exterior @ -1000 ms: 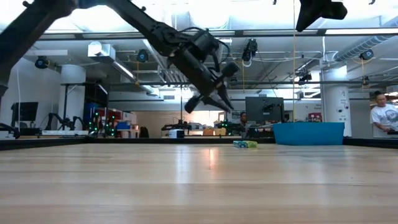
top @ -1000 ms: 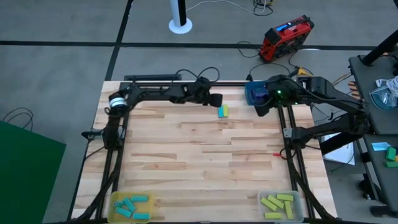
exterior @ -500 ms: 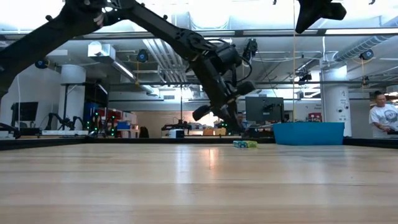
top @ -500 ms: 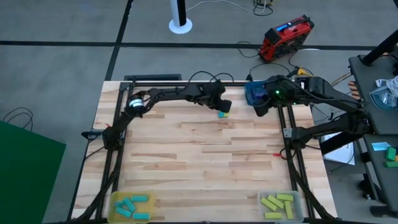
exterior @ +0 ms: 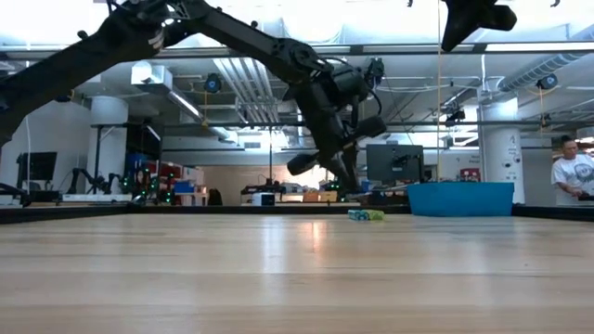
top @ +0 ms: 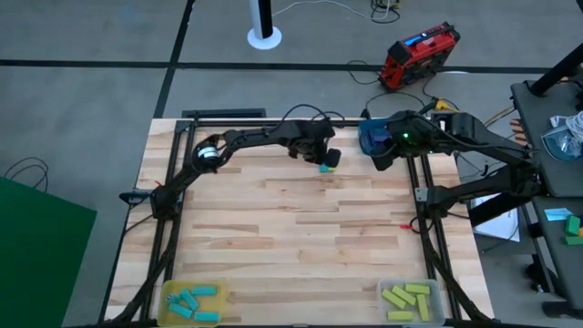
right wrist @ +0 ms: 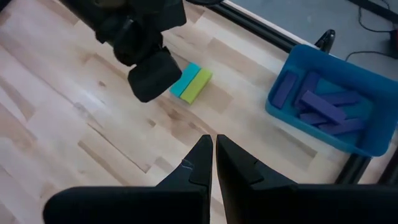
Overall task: Sort blocks
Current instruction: Put the light blue block into the yellow bin
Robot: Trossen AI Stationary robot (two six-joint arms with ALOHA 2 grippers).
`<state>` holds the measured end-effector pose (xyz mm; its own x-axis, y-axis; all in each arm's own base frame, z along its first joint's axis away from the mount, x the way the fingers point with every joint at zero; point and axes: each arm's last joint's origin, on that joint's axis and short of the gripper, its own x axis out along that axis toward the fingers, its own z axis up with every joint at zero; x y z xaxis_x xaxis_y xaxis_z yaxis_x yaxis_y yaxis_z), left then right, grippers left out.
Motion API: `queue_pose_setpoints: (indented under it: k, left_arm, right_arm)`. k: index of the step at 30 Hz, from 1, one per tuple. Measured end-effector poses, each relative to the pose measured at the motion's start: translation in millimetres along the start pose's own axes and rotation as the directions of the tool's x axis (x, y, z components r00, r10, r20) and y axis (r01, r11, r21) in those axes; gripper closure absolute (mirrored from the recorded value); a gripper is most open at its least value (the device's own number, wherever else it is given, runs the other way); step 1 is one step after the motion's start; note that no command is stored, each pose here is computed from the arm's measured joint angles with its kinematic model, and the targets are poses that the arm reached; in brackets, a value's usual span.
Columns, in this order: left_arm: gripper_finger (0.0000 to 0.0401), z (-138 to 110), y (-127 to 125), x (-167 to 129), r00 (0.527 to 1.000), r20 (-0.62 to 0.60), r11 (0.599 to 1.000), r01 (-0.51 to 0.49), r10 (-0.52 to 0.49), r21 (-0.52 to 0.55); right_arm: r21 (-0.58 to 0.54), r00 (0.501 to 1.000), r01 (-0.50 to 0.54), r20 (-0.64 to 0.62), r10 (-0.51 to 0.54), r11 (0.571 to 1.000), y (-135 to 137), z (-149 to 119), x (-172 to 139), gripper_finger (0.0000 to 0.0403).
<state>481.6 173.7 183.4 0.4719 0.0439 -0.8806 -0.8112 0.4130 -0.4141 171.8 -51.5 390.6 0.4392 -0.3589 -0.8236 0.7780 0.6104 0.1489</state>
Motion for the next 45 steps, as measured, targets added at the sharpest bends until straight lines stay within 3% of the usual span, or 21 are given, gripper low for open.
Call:
queue_pose_setpoints:
  k: [7,10,13,16,21,27,32,37,45]
  left_arm:
    - [0.0401,-2,-15,-6,0.999,-0.007,0.993,0.035,-0.036,-0.113]
    - [0.0401,-8,-12,2,0.996,-0.084,0.987,-0.015,0.002,-0.160]
    - [0.0401,-17,-11,7,0.989,-0.135,0.995,-0.073,0.065,-0.061]
    - [0.0401,-25,-17,-4,0.983,-0.112,0.989,-0.146,0.146,0.010]
    - [0.0401,-33,-18,-52,0.909,0.003,0.907,-0.417,0.418,0.058]
    - [0.0401,-35,-11,-104,0.882,0.065,0.882,-0.469,0.466,0.039]
    - [0.0401,-41,-2,-159,0.809,0.163,0.820,-0.572,0.564,0.000]
    - [0.0401,-45,1,-212,0.813,0.261,0.846,-0.532,0.521,-0.031]
    - [0.0401,-70,23,-287,0.781,0.396,0.867,-0.491,0.483,-0.088]
  right_arm:
    - [-0.006,1.000,0.030,-0.002,-0.030,1.000,-1,-2,5,0.0390]
    - [-0.010,0.999,0.036,-0.011,-0.037,0.999,-1,-3,8,0.0390]
    - [-0.002,0.999,0.047,-0.024,-0.047,0.999,-1,-6,12,0.0390]
    - [0.056,0.996,0.082,-0.022,-0.081,0.995,-3,-7,16,0.0390]
    - [0.102,0.990,0.141,-0.007,-0.141,0.985,-6,-9,24,0.0390]
    - [0.129,0.990,0.138,0.002,-0.140,0.982,-11,-5,52,0.0390]
    - [0.141,0.986,0.168,-0.008,-0.168,0.976,-18,-1,75,0.0390]
    - [0.122,0.996,0.094,-0.014,-0.093,0.988,-22,7,98,0.0390]
    - [0.122,0.998,0.013,-0.059,-0.006,0.992,-25,16,145,0.0390]
